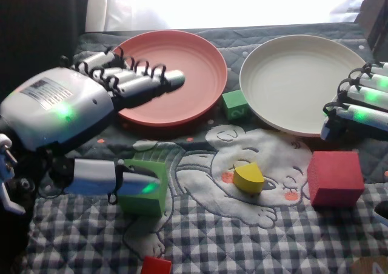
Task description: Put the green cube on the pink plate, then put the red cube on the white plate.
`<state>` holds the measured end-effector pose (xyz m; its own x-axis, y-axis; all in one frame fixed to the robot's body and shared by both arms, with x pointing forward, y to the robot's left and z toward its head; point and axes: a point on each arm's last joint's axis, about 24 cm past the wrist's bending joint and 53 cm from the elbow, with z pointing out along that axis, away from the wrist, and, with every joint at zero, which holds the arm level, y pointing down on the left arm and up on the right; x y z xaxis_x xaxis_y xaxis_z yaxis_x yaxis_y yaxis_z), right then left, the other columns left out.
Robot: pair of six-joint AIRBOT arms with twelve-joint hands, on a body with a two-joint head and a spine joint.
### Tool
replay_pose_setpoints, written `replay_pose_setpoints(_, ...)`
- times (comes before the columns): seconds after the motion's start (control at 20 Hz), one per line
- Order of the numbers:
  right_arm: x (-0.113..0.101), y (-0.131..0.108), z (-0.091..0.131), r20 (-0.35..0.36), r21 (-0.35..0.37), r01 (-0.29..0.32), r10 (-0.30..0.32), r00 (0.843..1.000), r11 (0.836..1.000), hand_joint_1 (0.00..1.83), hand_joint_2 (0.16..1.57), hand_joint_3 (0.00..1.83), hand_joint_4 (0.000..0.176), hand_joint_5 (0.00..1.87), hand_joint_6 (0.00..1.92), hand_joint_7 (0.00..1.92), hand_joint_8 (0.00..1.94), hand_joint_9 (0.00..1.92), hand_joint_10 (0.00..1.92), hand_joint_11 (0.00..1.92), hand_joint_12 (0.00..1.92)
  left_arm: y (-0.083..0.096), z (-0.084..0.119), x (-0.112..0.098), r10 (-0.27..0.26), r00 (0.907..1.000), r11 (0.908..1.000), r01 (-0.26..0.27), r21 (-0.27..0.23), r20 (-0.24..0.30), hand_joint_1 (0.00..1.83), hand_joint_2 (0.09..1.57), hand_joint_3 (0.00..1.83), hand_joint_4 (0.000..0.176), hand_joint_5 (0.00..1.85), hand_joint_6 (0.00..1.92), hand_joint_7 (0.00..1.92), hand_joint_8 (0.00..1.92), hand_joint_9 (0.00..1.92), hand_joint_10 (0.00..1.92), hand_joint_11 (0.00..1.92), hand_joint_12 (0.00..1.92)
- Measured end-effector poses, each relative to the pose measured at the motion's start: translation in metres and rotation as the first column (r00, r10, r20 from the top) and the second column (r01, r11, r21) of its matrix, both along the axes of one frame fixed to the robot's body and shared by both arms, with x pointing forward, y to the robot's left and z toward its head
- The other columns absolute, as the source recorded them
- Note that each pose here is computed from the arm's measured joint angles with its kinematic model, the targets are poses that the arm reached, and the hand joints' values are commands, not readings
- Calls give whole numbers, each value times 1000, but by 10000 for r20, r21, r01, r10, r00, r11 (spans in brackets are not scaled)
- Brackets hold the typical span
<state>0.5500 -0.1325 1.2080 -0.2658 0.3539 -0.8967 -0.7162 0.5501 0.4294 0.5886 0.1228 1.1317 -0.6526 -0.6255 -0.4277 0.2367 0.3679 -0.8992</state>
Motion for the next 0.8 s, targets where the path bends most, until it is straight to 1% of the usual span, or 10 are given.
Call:
replay_pose_setpoints(0.05, 0, 0, 0, 5, 4, -8, 8, 10000, 10000, 979, 451, 975, 0, 96, 1230, 26, 1093, 0, 1188, 0, 1921, -1, -2, -1, -77, 10000, 9999, 77, 96, -8, 543, 960, 0, 115, 180, 1, 282, 1, 299, 16, 0, 862)
replay_pose_setpoints(0.1, 0, 0, 0, 0, -1, -7, 7, 10000, 10000, 1004, 459, 954, 0, 107, 1213, 32, 1077, 0, 1184, 0, 1917, -3, -5, -4, -219, 9998, 9994, 219, 286, -27, 580, 959, 0, 98, 191, 4, 289, 3, 328, 24, 0, 951)
replay_pose_setpoints(0.15, 0, 0, 0, 2, -5, -13, 13, 10000, 10000, 1001, 457, 954, 0, 104, 1210, 35, 1060, 0, 1164, 0, 1899, -5, -8, -7, -397, 9992, 9980, 397, 486, -26, 549, 956, 0, 104, 188, 1, 282, 1, 326, 20, 0, 997)
replay_pose_setpoints(0.25, 0, 0, 0, 4, -6, -9, 9, 10000, 10000, 967, 465, 968, 0, 100, 1186, 54, 1045, 0, 1171, 0, 1900, -9, -17, -12, -696, 9975, 9932, 703, 923, -112, 530, 931, 0, 58, 197, 3, 307, 8, 336, 19, 0, 999)
replay_pose_setpoints(0.3, 0, 0, 0, -2, -6, -9, 9, 10000, 10000, 953, 472, 963, 0, 101, 1168, 64, 1031, 0, 1158, 0, 1901, -9, -20, -13, -750, 9971, 9917, 763, 1038, -158, 544, 932, 0, 40, 209, 5, 312, 6, 323, 12, 0, 947)
replay_pose_setpoints(0.45, 0, 0, 0, 1, -3, -10, 10, 10000, 10000, 972, 500, 943, 0, 97, 1159, 58, 1051, 0, 1166, 0, 1920, -9, -29, -15, -836, 9959, 9862, 876, 1406, -344, 545, 947, 2, 38, 198, 2, 290, 2, 302, 2, 0, 984)
replay_pose_setpoints(0.6, 0, 0, 0, 1, -8, -8, 8, 10000, 10000, 974, 510, 913, 0, 97, 1143, 47, 1013, 0, 1082, 0, 1880, -5, -38, -13, -774, 9954, 9815, 859, 1709, -556, 599, 945, 0, 19, 234, 9, 289, 2, 313, 5, 0, 997)
replay_pose_setpoints(0.65, 0, 0, 0, -2, -6, -9, 9, 10000, 10000, 967, 524, 890, 0, 105, 1128, 59, 994, 0, 1064, 0, 1840, -4, -40, -12, -738, 9954, 9807, 834, 1768, -603, 579, 953, 2, 22, 223, 3, 274, 1, 297, 3, 0, 948)
replay_pose_setpoints(0.75, 0, 0, 0, 1, -8, -8, 8, 10000, 10000, 941, 541, 887, 0, 137, 1139, 71, 981, 0, 1075, 0, 1846, -1, -46, -11, -699, 9949, 9761, 834, 2008, -733, 545, 967, 4, 0, 243, 6, 286, 4, 305, 6, 0, 1000)
replay_pose_setpoints(0.8, 0, 0, 0, 3, -16, -3, 3, 10000, 10000, 940, 553, 878, 0, 135, 1144, 61, 965, 0, 1065, 0, 1854, -1, -50, -12, -708, 9942, 9743, 863, 2079, -810, 547, 974, 6, 0, 248, 7, 293, 6, 313, 9, 0, 1012)
